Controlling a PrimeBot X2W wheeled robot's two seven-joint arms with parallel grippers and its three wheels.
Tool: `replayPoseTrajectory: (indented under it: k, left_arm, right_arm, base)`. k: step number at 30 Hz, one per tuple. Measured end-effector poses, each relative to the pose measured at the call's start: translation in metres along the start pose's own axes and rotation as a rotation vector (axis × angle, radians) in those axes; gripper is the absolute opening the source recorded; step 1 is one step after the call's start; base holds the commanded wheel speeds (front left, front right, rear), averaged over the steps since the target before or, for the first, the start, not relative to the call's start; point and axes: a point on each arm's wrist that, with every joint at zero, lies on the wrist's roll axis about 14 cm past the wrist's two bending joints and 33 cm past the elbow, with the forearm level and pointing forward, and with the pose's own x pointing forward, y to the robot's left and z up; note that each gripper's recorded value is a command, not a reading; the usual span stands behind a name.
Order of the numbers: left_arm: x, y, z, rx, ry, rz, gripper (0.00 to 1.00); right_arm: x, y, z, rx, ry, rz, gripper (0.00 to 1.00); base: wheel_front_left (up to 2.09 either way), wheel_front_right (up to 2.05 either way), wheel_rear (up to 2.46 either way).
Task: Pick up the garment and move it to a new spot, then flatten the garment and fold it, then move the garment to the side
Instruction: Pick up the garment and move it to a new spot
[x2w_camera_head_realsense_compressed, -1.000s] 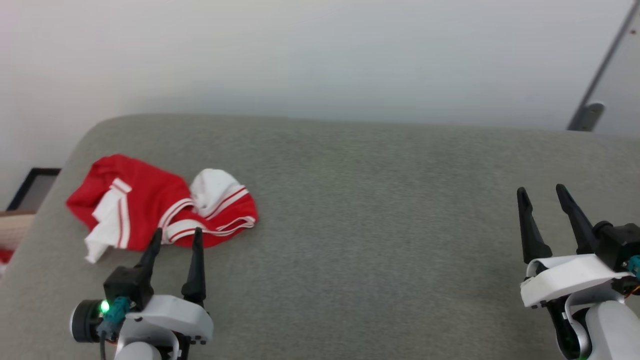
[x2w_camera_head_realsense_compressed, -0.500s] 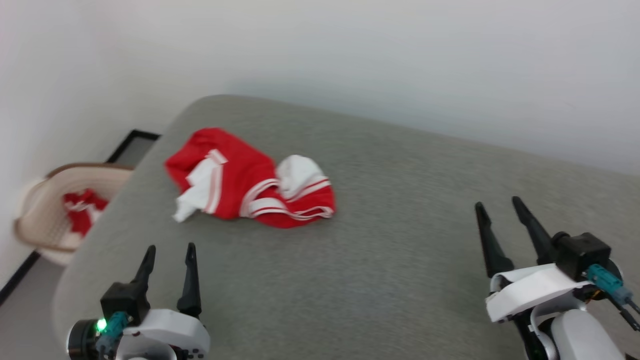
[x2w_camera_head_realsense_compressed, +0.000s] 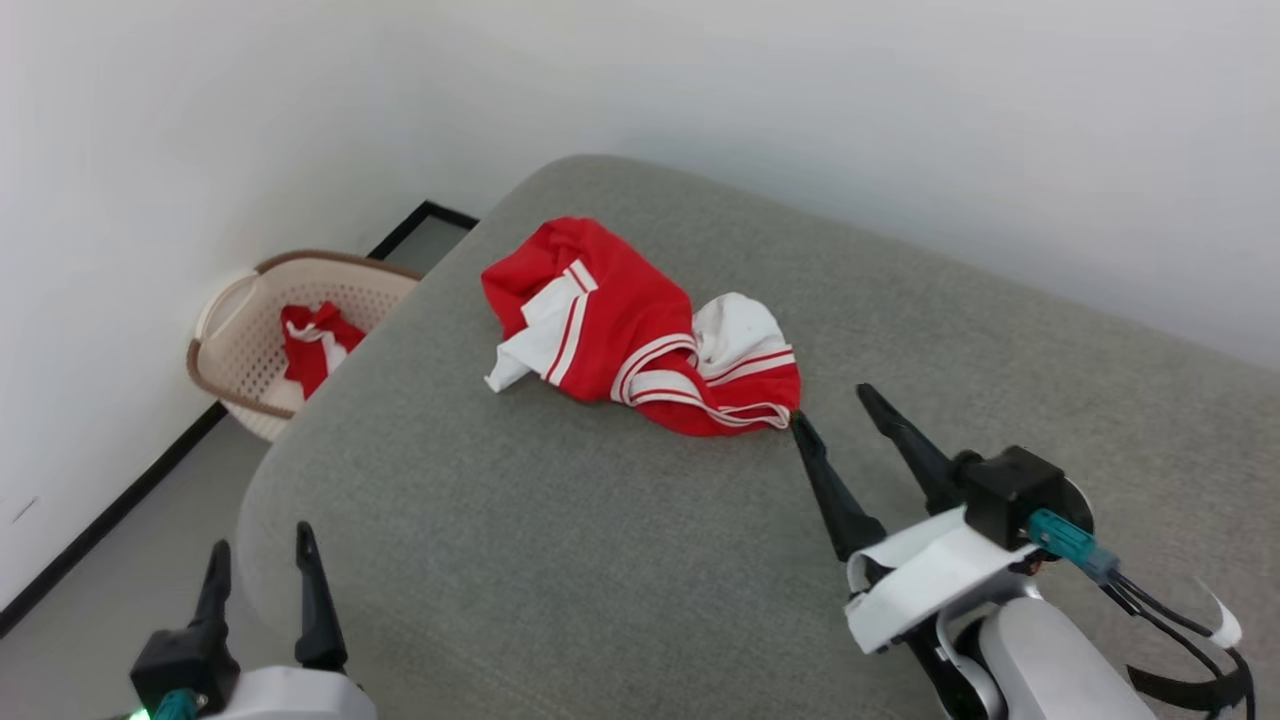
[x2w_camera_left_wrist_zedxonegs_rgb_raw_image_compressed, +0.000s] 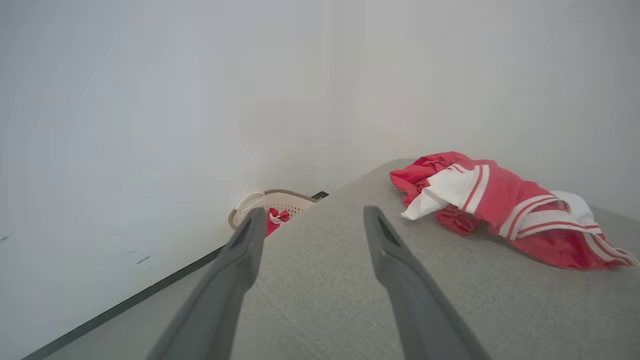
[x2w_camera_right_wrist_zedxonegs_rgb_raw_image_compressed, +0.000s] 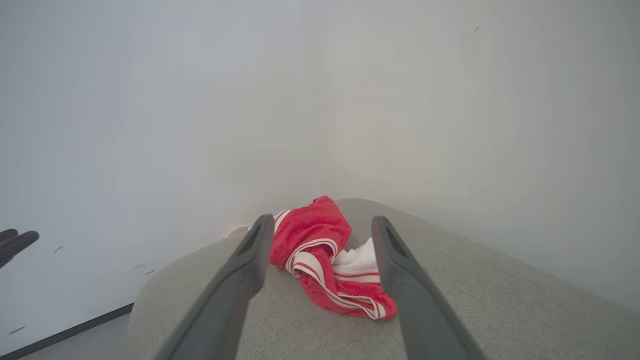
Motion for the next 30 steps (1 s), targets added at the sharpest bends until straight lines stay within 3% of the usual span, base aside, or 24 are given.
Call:
replayPoseTrajectory:
  k: [9, 16, 22, 30]
  left_arm:
    - [-0.005, -0.005, -0.005, -0.007, 0.02, -0.011, 1.0]
    - [0.023, -0.071, 0.002, -0.017, 0.002, -0.245, 1.0]
    - [0.075, -0.123, 0.025, 0.011, -0.016, -0.397, 1.0]
    - [0.139, -0.185, 0.008, 0.069, 0.186, -0.512, 1.0]
  right_arm:
    - [0.006, 0.003, -0.007, 0.025, 0.012, 0.022, 1.0]
    - [-0.012, -0.023, -0.012, 0.022, 0.027, -0.065, 1.0]
    - [-0.016, -0.038, -0.006, -0.007, 0.007, -0.093, 1.0]
    - [-0.026, -0.086, -0.008, -0.011, -0.005, -0.182, 1.0]
  base:
    - [0.0, 0.0, 0.0]
    - [0.0, 0.0, 0.0]
    - [0.0, 0.0, 0.0]
    - [0.0, 0.0, 0.0]
